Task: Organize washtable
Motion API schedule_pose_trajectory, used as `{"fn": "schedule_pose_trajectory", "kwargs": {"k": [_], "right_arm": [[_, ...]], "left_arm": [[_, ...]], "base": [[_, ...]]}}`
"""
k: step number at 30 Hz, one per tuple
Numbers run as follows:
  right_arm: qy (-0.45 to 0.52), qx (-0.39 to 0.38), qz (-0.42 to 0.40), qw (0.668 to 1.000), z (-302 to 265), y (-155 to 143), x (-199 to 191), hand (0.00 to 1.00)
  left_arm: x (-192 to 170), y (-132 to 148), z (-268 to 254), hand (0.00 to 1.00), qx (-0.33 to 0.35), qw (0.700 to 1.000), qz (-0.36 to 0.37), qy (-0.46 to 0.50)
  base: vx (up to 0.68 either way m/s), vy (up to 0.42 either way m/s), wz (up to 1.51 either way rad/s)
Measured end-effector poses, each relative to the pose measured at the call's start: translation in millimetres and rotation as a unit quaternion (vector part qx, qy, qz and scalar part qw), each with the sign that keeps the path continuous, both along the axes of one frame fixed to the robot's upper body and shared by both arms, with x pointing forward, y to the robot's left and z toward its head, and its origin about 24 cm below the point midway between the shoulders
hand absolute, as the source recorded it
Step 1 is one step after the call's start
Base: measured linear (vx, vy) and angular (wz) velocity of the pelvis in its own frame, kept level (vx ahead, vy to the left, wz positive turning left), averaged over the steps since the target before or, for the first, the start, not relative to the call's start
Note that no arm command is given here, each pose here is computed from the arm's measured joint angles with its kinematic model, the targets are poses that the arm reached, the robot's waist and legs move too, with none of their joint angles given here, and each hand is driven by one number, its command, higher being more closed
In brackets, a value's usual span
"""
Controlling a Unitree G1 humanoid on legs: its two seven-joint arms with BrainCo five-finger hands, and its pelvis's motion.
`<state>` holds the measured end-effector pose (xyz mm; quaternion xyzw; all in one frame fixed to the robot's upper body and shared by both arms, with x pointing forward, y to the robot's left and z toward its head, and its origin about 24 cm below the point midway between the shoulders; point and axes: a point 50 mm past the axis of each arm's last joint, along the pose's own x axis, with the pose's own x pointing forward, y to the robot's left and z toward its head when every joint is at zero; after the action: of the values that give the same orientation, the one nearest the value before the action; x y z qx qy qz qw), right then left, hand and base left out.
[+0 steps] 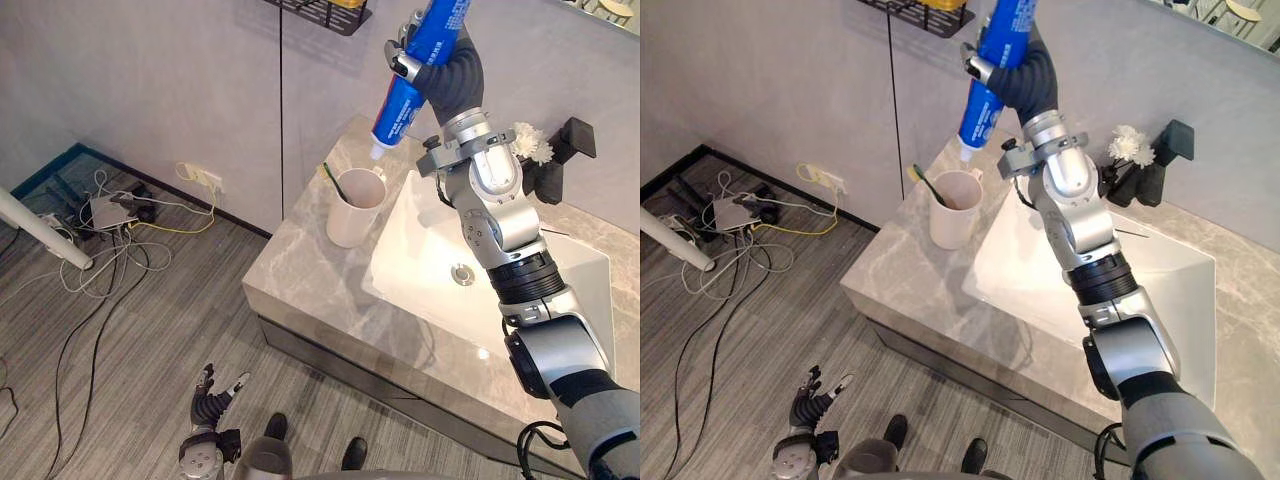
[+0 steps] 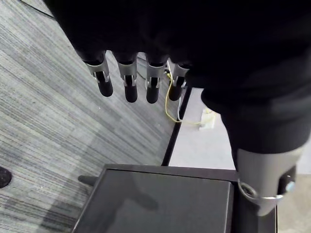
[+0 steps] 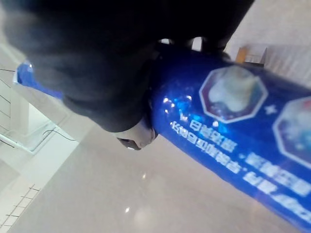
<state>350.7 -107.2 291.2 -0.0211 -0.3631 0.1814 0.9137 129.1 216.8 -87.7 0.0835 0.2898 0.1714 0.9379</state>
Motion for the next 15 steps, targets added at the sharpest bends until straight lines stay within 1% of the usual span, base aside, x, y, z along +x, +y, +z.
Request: {"fn": "schedule_pose_trajectory", "kwargs": {"k": [5,15], "right_arm": [[-0.003,-0.022,0.0,1.0,-1.5,7.4,0.0,1.0],[-0.002,-0.048,-0.018,0.999,-8.2,8.0,1.1,1.0]], "left_arm": [[-0.5,-3.8,-2.6,0.0,-0.003,1.0,-0.01,0.006],[8.6,-10.5,-2.2,0.0,-0.007,1.0,-0.025,0.0]], "base": [[-0.01,-0.002,0.01],[0.0,-0.001,0.02]]}}
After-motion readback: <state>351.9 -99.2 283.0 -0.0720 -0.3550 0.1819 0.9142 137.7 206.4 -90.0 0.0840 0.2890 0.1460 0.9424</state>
